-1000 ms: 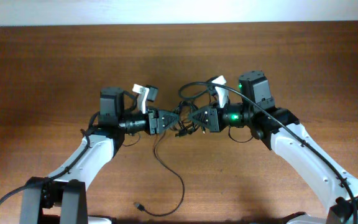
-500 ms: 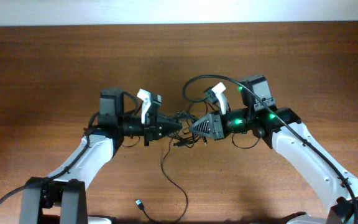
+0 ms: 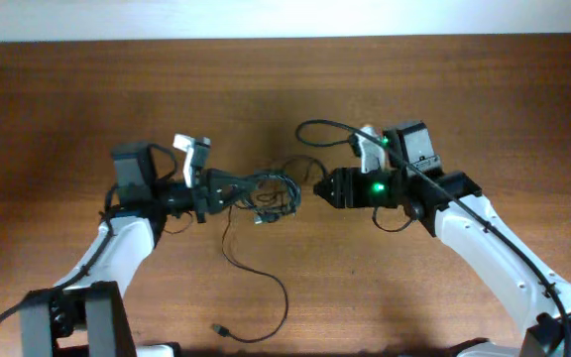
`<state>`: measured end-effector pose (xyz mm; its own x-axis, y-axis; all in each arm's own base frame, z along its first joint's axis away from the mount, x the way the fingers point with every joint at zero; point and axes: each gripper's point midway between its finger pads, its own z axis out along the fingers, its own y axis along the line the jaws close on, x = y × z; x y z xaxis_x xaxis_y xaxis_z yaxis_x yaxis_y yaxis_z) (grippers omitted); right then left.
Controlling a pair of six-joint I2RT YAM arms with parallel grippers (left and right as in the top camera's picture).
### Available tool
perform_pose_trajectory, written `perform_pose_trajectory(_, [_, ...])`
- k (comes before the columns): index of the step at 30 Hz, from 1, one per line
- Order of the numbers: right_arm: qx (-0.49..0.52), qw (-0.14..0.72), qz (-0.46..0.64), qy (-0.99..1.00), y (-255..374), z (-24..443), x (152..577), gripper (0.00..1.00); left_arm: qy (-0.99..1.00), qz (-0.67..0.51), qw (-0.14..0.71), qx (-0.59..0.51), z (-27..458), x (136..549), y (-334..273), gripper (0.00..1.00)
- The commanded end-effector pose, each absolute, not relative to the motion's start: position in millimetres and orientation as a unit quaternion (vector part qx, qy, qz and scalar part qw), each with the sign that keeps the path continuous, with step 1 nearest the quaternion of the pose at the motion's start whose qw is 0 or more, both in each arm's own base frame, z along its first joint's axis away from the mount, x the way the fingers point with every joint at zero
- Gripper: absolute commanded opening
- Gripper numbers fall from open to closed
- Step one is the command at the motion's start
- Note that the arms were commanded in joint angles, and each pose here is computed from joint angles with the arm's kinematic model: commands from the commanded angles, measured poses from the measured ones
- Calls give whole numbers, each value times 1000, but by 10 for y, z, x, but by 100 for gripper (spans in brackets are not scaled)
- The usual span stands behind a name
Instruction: Untangle cables
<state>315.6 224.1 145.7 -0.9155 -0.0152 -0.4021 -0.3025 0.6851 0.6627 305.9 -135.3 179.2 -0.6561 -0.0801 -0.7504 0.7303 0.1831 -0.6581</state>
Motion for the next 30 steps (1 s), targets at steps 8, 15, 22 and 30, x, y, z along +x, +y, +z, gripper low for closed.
perform_pose_trajectory(8, [-280,171,560,761,2945,2142,2566,10,695,-590,327,248,1791,3053,-1532,0])
perform_pose_trajectory(15, [-224,140,443,857,3186,1218,2726,4,712,-627,276,155,2020,3227,-1518,0])
perform_pose_trajectory(22, [-105,123,257,953,2272,841,2924,9,750,-601,273,40,1918,3512,-1424,0])
perform_pose_trajectory(30, [-134,264,301,906,2332,1858,2930,66,751,-615,241,4,1916,3503,-1441,0])
